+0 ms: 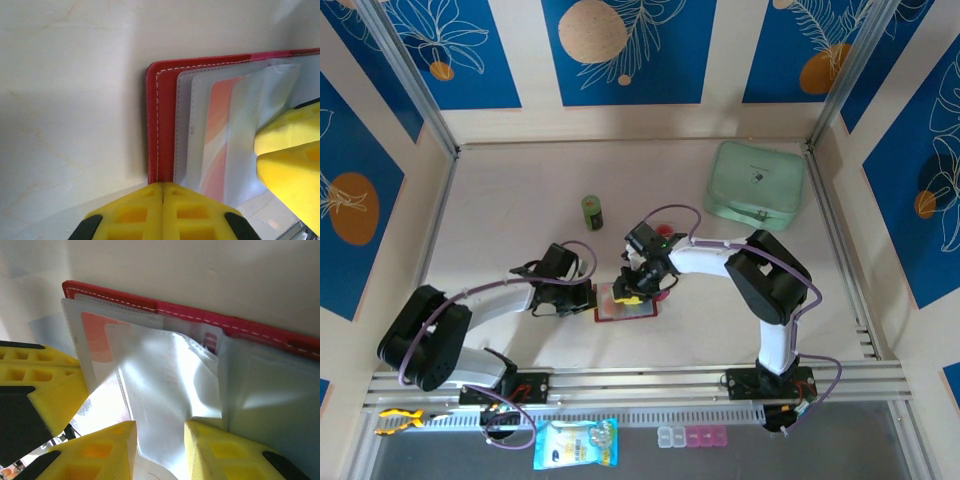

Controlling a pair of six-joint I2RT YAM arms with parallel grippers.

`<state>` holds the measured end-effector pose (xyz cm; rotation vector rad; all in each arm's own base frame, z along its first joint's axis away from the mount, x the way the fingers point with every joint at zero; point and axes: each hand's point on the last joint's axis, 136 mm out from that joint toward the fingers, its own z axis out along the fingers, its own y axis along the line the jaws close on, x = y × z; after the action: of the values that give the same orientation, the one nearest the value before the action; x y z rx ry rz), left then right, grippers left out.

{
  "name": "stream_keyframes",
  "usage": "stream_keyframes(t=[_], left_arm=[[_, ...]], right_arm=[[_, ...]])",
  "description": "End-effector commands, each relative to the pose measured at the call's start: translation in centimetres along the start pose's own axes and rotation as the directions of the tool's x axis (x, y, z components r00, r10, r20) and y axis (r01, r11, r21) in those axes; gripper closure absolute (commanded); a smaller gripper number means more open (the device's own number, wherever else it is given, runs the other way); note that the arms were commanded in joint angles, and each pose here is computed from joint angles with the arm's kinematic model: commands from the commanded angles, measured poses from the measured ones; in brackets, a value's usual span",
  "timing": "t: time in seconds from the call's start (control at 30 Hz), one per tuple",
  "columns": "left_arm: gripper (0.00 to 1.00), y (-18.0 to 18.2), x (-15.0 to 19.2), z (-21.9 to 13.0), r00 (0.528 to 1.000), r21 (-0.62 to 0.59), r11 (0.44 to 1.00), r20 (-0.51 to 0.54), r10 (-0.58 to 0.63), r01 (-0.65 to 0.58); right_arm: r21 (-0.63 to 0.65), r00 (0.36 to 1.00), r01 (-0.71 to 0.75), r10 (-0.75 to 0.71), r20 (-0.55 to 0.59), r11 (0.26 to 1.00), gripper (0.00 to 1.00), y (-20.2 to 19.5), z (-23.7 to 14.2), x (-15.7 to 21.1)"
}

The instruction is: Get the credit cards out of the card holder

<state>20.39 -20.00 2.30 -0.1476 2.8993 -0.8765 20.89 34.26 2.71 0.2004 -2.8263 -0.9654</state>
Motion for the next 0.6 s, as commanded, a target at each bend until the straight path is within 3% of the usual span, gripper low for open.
stream_keyframes(t=[0.0,0.3,0.57], left_arm=[[0.96,-0.9,-1.0,-1.1,0.999,0.013,1.0,0.035,0.003,-0.003],[0.82,-3.8,-2.3,-3.0,0.996,0.089,0.996,0.094,-0.002,-0.007],[0.73,-5.6,-2.3,-1.9,0.998,0.128,0.992,0.059,-0.003,-0.004]], right_arm=[[-0.04,1.0,-0.014,0.014,-0.013,0.999,0.68,-0.4,-0.4,0.6],[-0.179,0.999,-0.033,0.031,-0.013,0.983,0.68,-0.2,-0.8,0.5],[-0.225,0.998,-0.058,0.054,-0.023,0.973,0.68,-0.7,-0.8,0.5]])
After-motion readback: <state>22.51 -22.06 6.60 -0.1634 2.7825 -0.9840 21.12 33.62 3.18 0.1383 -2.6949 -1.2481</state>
